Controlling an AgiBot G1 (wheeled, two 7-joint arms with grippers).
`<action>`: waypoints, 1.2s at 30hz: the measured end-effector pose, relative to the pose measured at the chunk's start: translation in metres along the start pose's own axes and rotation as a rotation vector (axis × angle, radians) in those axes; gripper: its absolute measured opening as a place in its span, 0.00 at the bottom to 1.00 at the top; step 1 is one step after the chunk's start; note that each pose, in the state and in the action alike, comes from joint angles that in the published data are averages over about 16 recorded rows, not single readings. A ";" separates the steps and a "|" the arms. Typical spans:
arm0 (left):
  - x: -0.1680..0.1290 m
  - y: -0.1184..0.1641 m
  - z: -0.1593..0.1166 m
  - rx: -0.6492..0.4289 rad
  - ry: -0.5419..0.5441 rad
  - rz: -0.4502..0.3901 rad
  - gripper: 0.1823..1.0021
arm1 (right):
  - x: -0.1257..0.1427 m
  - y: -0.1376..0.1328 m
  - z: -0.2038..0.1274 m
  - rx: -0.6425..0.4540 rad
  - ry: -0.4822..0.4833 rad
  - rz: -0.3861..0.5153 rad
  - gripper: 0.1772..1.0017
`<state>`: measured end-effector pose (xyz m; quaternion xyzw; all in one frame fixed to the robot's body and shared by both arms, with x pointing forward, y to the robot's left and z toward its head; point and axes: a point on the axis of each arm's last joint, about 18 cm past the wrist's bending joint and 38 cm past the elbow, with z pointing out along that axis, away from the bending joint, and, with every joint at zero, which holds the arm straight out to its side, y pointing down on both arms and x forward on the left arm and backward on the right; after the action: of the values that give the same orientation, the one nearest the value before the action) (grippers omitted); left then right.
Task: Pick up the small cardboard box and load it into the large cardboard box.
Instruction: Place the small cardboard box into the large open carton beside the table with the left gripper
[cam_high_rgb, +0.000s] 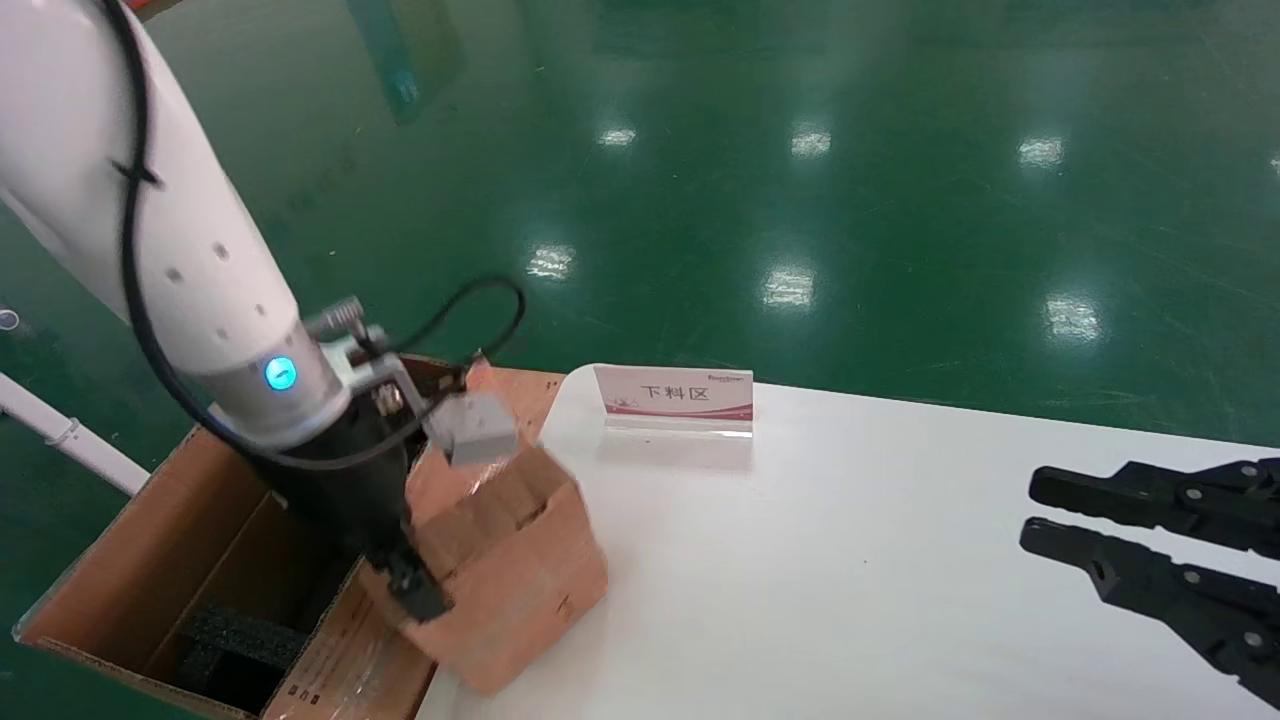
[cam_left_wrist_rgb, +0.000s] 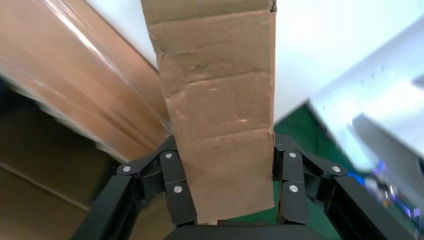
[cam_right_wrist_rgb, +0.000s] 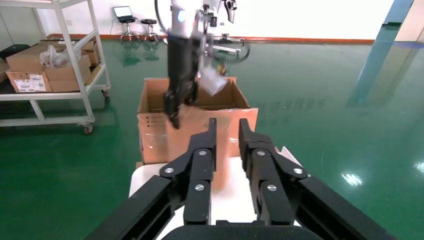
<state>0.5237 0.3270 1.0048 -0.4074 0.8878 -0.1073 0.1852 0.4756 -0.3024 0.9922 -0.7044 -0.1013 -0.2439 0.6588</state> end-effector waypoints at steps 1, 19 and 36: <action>-0.002 -0.002 -0.008 0.022 -0.006 -0.001 0.28 | 0.000 0.000 0.000 0.000 0.000 0.000 0.23; -0.058 0.022 -0.176 0.330 -0.203 -0.106 0.25 | 0.000 0.000 0.000 0.000 0.000 0.000 0.03; -0.095 0.092 -0.167 0.137 -0.240 -0.263 0.24 | 0.000 0.000 0.000 0.000 0.000 0.000 0.08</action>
<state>0.4485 0.4656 1.1480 -0.5163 0.7889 -0.1415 0.3016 0.4756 -0.3024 0.9922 -0.7044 -0.1014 -0.2439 0.6588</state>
